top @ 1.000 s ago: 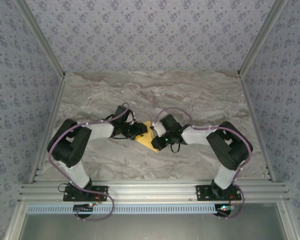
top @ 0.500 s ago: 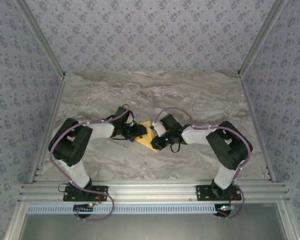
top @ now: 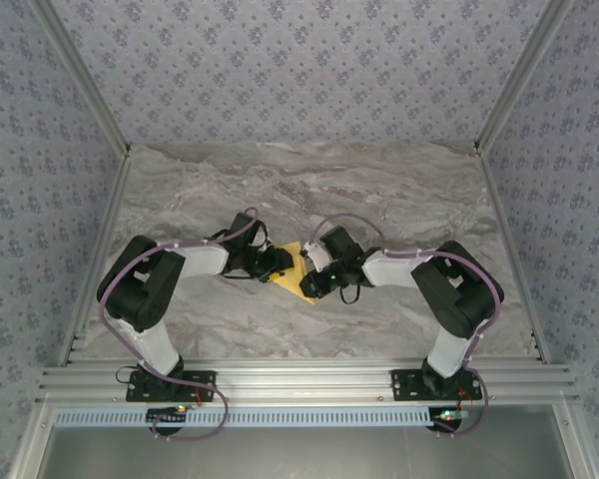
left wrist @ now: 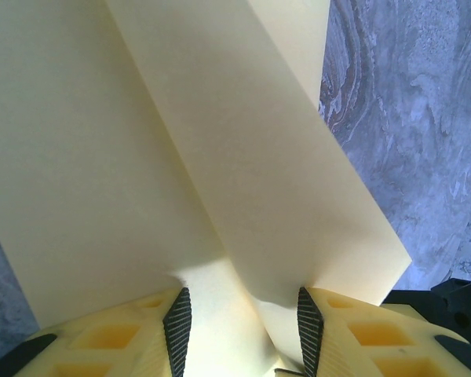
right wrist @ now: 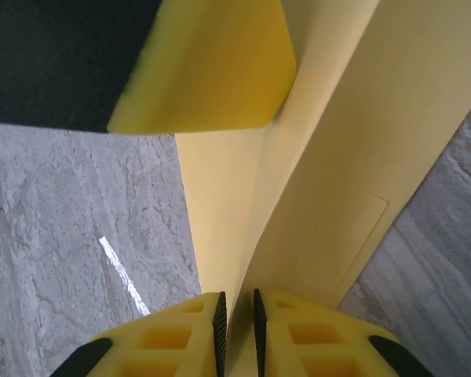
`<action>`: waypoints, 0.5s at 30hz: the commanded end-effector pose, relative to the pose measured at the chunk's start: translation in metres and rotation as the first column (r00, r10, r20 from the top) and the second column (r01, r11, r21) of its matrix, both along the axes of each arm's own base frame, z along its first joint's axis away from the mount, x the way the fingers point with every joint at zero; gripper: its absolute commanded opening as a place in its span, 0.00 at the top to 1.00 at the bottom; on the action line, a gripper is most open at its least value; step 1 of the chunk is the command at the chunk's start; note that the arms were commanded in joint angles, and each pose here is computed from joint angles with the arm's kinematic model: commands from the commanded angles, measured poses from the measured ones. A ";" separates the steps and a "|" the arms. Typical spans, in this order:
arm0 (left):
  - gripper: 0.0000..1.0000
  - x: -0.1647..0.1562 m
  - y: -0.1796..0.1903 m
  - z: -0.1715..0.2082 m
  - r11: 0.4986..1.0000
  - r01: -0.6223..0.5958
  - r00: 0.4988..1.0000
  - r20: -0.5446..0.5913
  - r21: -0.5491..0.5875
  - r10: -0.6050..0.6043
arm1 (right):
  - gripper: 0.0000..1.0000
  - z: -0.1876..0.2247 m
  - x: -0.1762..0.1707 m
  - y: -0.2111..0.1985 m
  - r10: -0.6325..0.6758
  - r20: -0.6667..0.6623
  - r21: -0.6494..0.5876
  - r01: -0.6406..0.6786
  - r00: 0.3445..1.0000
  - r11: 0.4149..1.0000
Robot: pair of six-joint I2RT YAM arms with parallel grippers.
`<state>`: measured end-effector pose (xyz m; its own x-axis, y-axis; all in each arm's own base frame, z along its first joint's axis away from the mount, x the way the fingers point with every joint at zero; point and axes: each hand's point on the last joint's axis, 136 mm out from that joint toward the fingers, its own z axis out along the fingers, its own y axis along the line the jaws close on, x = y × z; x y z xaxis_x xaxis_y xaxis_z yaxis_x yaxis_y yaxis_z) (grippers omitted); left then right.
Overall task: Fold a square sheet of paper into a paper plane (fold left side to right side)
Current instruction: Fourth fold the wing at the center of the table.
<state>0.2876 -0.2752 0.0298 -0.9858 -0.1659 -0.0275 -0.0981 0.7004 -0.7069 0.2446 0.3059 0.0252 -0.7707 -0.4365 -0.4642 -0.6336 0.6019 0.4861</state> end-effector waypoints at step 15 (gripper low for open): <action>0.57 -0.001 0.002 -0.010 0.999 0.009 1.000 -0.015 0.037 -0.008 | 0.68 0.061 0.029 -0.004 -0.096 -0.036 0.244 0.102 0.995 0.964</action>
<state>0.2875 -0.2751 0.0297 -0.9858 -0.1659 -0.0270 -0.0986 0.7007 -0.7066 0.2684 0.3022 0.0663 -0.8019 -0.2986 -0.5174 -0.5855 0.5652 0.5812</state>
